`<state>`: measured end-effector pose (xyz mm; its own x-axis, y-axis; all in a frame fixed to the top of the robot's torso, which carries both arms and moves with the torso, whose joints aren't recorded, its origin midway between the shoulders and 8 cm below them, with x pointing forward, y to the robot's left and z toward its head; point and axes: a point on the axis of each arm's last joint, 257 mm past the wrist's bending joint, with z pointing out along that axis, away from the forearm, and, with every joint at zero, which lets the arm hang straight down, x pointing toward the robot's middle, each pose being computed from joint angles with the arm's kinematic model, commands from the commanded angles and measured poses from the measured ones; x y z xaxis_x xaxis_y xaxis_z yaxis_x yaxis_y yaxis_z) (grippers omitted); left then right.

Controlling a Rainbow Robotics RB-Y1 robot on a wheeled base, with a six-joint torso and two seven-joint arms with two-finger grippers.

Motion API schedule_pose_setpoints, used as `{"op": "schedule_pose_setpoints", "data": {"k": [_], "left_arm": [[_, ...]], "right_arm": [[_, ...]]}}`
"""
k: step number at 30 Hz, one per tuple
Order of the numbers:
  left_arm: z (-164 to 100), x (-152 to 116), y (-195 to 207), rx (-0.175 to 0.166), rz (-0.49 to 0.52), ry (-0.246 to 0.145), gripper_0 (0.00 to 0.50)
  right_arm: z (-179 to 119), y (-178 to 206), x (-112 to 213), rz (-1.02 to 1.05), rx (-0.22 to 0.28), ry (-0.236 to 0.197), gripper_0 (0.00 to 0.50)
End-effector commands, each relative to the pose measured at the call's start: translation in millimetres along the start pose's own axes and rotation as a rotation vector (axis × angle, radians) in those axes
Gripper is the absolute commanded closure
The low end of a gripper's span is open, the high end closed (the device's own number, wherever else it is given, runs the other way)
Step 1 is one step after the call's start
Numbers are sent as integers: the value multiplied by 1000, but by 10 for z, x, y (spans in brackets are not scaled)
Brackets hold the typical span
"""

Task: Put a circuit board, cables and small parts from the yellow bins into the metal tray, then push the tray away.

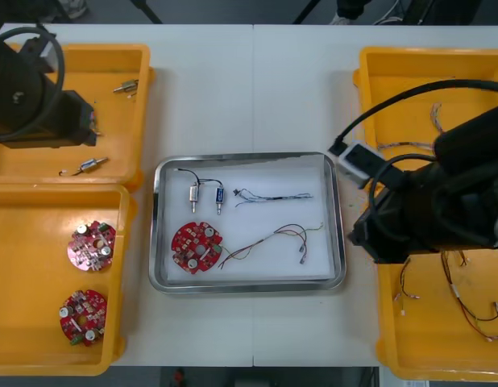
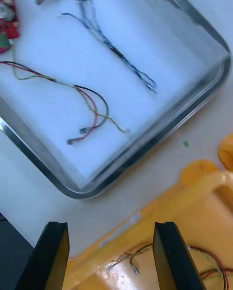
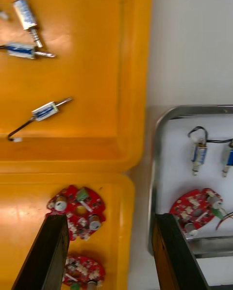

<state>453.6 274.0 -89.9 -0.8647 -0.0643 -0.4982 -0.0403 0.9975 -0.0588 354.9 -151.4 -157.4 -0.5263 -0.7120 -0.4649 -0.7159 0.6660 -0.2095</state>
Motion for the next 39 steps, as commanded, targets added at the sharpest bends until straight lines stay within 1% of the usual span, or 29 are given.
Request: {"op": "schedule_pose_setpoints", "data": {"k": [1,6,9,12,13,16,18,24,27,29,32,36,39], "left_arm": [[-170,21,551,-76,123,-21,0],[-235,101,875,-89,130,-17,0],[-274,159,1055,-94,142,-16,0],[-308,248,1265,-107,155,-8,0],[-318,258,1296,-110,159,-8,0],[-318,351,1421,-114,163,5,0],[-310,438,1502,-113,144,18,0],[-267,620,1601,-106,131,54,0],[-239,700,1610,-94,131,71,0],[-226,769,1618,-83,129,85,0],[-219,815,1630,-77,131,94,0],[-214,833,1634,-76,138,99,0],[-208,842,1634,-76,142,102,0]], "right_arm": [[86,202,-202,-122,7,29,0],[209,474,-419,-230,-19,36,0],[306,602,-494,-307,-8,57,0],[443,691,-506,-390,17,102,0],[473,718,-505,-399,16,107,0],[609,865,-613,-448,11,90,0],[730,994,-684,-488,9,73,0],[976,1286,-744,-578,-3,50,0],[1077,1413,-726,-613,-23,49,0],[1173,1495,-671,-637,-39,61,0],[1279,1568,-601,-667,-52,75,0],[1375,1621,-570,-689,-53,72,0],[1445,1617,-549,-704,-46,80,0]]}}
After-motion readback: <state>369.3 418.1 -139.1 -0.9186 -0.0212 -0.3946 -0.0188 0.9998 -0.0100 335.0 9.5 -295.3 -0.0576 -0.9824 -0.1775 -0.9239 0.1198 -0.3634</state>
